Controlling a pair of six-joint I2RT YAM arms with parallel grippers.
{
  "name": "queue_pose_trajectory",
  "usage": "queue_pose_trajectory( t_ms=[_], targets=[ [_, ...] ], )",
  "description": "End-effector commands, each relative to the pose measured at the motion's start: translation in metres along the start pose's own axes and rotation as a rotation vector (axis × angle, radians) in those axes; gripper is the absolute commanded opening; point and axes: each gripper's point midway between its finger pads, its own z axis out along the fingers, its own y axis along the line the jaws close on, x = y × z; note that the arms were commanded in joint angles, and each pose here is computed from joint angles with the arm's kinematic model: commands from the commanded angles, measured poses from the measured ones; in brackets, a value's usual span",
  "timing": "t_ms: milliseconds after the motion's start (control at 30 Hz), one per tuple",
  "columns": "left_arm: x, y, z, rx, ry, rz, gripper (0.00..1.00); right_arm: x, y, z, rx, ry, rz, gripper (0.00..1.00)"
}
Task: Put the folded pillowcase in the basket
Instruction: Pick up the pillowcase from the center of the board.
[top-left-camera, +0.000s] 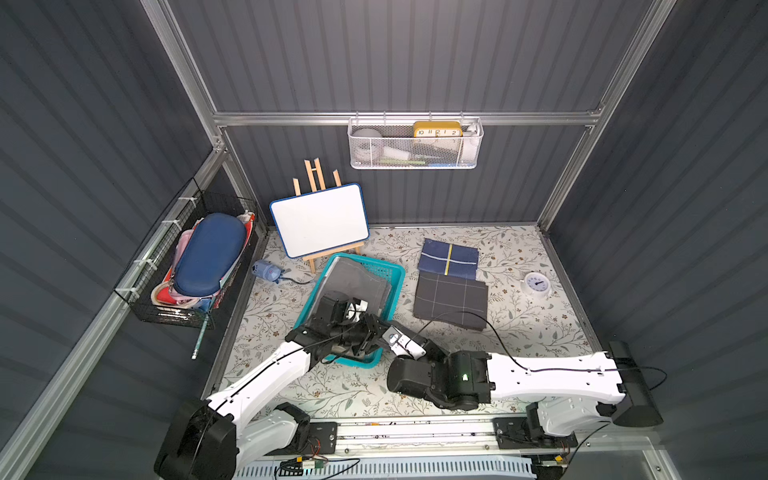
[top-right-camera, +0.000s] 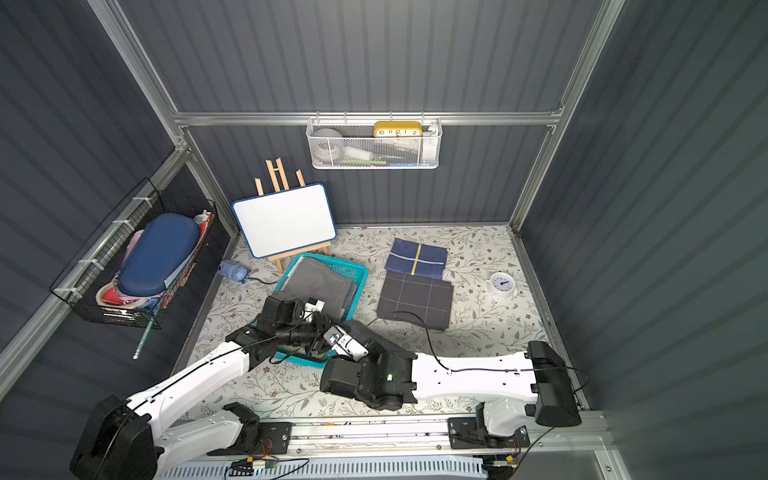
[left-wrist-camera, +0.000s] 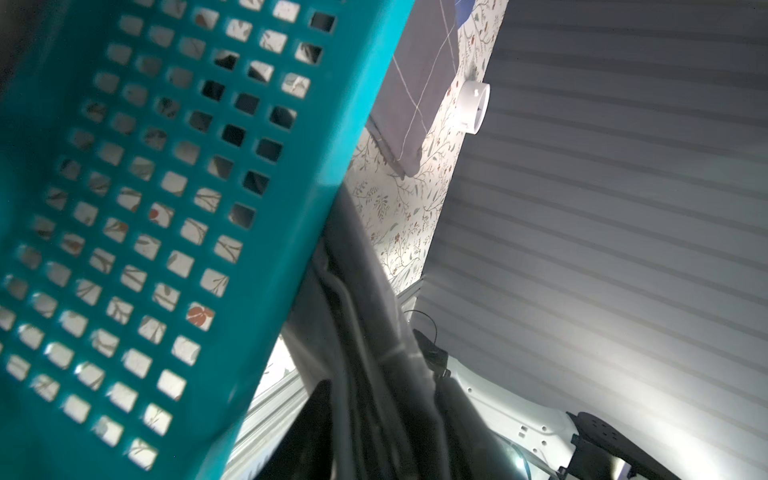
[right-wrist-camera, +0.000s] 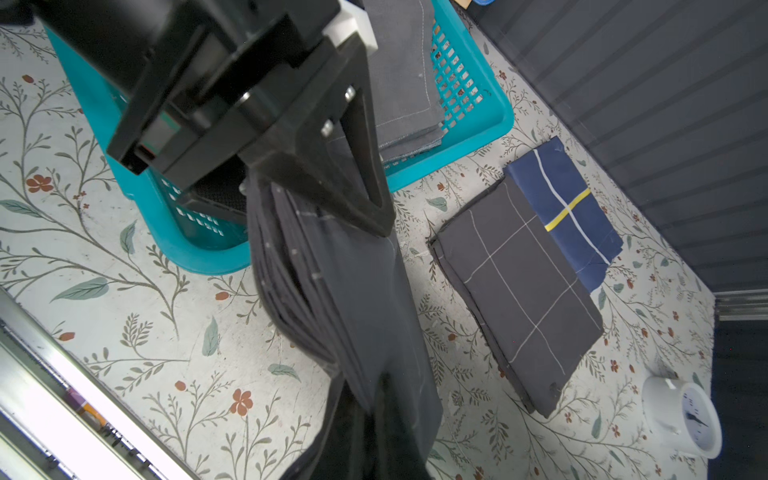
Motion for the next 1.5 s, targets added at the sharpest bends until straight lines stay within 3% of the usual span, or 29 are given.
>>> queue_pose_trajectory(
  t_ms=[0,67,167,267,333,567,733,933,1133,1467],
  targets=[
    [-0.003,-0.013,-0.001,0.029,-0.008,0.055,0.19,0.007,-0.002,-0.002,0.008,0.017,0.037,0.19],
    [-0.008,-0.028,-0.003,0.053,-0.026,0.102,0.07,0.009,-0.008,-0.008,0.004,0.019,0.093,0.41],
    [-0.019,-0.056,-0.005,0.079,-0.054,0.185,0.0,0.012,-0.022,-0.019,0.007,0.003,0.203,0.65],
    [-0.034,-0.088,-0.01,0.108,-0.104,0.273,0.0,0.016,-0.044,-0.033,0.013,-0.033,0.382,0.81],
    [-0.045,-0.108,-0.012,0.134,-0.153,0.324,0.0,0.022,-0.061,-0.042,-0.003,-0.055,0.542,0.87],
    [-0.062,-0.163,-0.013,0.236,-0.195,0.475,0.0,0.046,-0.107,-0.049,-0.174,-0.182,1.19,0.9],
    [-0.064,-0.18,-0.015,0.272,-0.219,0.55,0.0,0.05,-0.13,-0.056,-0.285,-0.327,1.487,0.92],
    [-0.049,-0.19,-0.01,0.322,-0.206,0.621,0.0,0.05,-0.116,-0.037,-0.452,-0.351,1.74,0.93],
    [-0.026,-0.193,-0.006,0.351,-0.205,0.645,0.0,0.028,-0.088,-0.012,-0.621,-0.368,1.868,0.93],
    [0.004,-0.178,-0.003,0.369,-0.191,0.601,0.0,0.03,-0.106,-0.022,-0.633,-0.462,1.905,0.94]
  ],
)
